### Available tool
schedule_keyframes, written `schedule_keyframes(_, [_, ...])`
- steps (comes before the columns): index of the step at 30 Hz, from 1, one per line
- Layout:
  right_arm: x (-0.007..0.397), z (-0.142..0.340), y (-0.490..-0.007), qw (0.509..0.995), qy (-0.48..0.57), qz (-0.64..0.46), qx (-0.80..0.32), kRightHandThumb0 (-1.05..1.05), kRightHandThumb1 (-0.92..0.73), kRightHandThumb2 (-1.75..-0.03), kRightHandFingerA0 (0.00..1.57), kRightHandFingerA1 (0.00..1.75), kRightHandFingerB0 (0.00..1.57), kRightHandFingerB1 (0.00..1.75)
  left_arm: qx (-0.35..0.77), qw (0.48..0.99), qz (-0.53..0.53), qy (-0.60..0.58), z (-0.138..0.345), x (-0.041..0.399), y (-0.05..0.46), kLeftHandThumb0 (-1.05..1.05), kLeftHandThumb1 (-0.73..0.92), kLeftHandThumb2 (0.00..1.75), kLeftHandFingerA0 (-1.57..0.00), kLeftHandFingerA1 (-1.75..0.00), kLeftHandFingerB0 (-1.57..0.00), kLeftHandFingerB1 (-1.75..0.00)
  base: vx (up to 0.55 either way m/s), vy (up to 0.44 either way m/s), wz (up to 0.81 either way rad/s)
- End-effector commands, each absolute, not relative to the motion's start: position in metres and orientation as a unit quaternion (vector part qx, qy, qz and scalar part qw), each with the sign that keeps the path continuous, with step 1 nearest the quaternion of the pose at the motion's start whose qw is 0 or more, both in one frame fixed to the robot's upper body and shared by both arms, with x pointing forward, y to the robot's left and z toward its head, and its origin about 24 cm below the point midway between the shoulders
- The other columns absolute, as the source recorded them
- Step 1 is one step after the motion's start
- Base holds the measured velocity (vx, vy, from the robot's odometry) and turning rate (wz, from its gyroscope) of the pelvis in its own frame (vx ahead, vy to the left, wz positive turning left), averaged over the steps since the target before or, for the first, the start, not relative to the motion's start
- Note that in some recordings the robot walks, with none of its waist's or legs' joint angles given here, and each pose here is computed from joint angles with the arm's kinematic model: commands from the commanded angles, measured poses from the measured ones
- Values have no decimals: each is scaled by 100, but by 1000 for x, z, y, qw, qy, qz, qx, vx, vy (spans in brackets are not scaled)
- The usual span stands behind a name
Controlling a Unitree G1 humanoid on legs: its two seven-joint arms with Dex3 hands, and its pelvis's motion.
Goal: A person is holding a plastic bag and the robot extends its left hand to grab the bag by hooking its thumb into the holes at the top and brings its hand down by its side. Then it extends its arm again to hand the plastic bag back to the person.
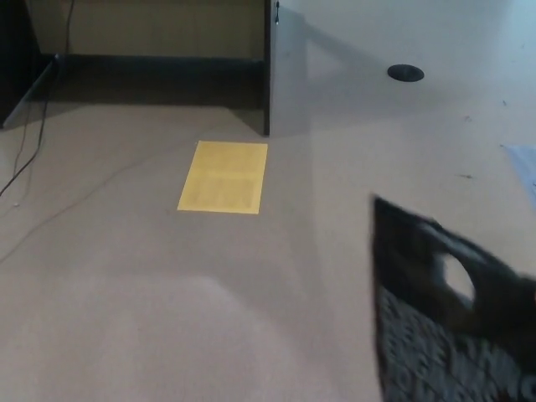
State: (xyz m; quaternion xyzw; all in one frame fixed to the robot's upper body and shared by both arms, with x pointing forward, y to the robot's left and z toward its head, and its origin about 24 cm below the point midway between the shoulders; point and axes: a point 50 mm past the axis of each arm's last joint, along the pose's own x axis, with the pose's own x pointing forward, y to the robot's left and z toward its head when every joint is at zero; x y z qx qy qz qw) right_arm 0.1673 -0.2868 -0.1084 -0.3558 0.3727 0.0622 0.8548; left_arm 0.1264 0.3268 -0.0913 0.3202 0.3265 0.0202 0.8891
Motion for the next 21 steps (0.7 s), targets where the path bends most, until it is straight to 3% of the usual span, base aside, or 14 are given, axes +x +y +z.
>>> schedule_keyframes(1, [166, -105, -294, 853, 368, 64, -365, -24, -64, -59, 66, 51, 54, 40, 335, 910, 65, 234, -80, 127, 322, -37, 55, 57, -36, -41, -29, -30, 0, 0, 0])
schedule_keyframes(4, [168, -106, -289, 857, 365, 71, -357, -25, -64, -59, 66, 50, 54, 40, 335, 926, 115, 129, -60, 138, 317, -41, 52, 57, -32, -38, -27, -30, 0, 0, 0])
schedule_keyframes(5, [169, -106, -288, 857, 365, 70, -356, -25, -65, -59, 66, 50, 54, 40, 332, 930, 125, 93, -51, 145, 315, -53, 42, 71, -25, -45, -21, -39, 0, 0, 0])
schedule_keyframes(6, [170, -106, -288, 857, 365, 70, -357, -25, -65, -59, 66, 50, 54, 40, 333, 932, 129, 60, -41, 152, 312, -58, 43, 73, -22, -45, -19, -39, 0, 0, 0])
schedule_keyframes(7, [170, -106, -288, 856, 365, 70, -359, -25, -65, -59, 66, 50, 54, 40, 335, 932, 128, 38, -35, 156, 310, -58, 43, 73, -22, -45, -19, -39, 0, 0, 0])
schedule_keyframes(8, [171, -106, -288, 856, 367, 68, -359, -25, -65, -59, 63, 47, 54, 39, 323, 938, 126, -6, -21, 162, 303, -50, 53, 57, -23, -36, -23, -30, 0, 0, 0])
schedule_keyframes(11, [175, -104, -287, 854, 361, 71, -369, -24, -64, -59, 66, 53, 55, 40, 290, 942, 120, -119, 25, 183, 284, -53, 52, 57, -20, -31, -17, -27, 0, 0, 0])
schedule_keyframes(12, [176, -104, -287, 854, 361, 69, -368, -25, -65, -59, 65, 49, 54, 40, 288, 934, 102, -184, 55, 193, 274, -32, 33, 89, -1, -49, 0, -47, 0, 0, 0])
schedule_keyframes(13, [176, -104, -287, 854, 361, 68, -367, -25, -65, -59, 65, 49, 54, 40, 287, 931, 93, -206, 65, 195, 270, -70, 47, 81, -6, -35, -5, -30, 0, 0, 0])
schedule_keyframes(16, [175, -104, -286, 856, 361, 67, -364, -25, -64, -59, 66, 57, 55, 40, 282, 909, 65, -299, 109, 202, 252, -58, 38, 74, -4, -36, -3, -19, 0, 0, 0])
schedule_keyframes(17, [175, -104, -286, 856, 361, 67, -365, -26, -64, -59, 66, 57, 56, 40, 273, 905, 59, -321, 121, 204, 247, -57, 39, 74, -23, -45, -1, -16, 0, 0, 0])
schedule_keyframes(19, [177, -104, -286, 858, 362, 67, -360, -25, -65, -59, 65, 58, 55, 40, 274, 886, 57, -370, 150, 208, 235, -62, 41, 75, -18, -42, -1, -12, 0, 0, 0])
schedule_keyframes(20, [177, -104, -286, 858, 362, 67, -359, -26, -65, -59, 65, 55, 55, 40, 274, 881, 56, -382, 159, 208, 232, -62, 50, 57, -23, -31, 0, -19, 0, 0, 0])
schedule_keyframes(21, [179, -103, -286, 858, 360, 66, -360, -26, -64, -59, 65, 52, 55, 40, 270, 872, 52, -404, 171, 209, 227, -62, 50, 57, -18, -30, 0, -18, 0, 0, 0])
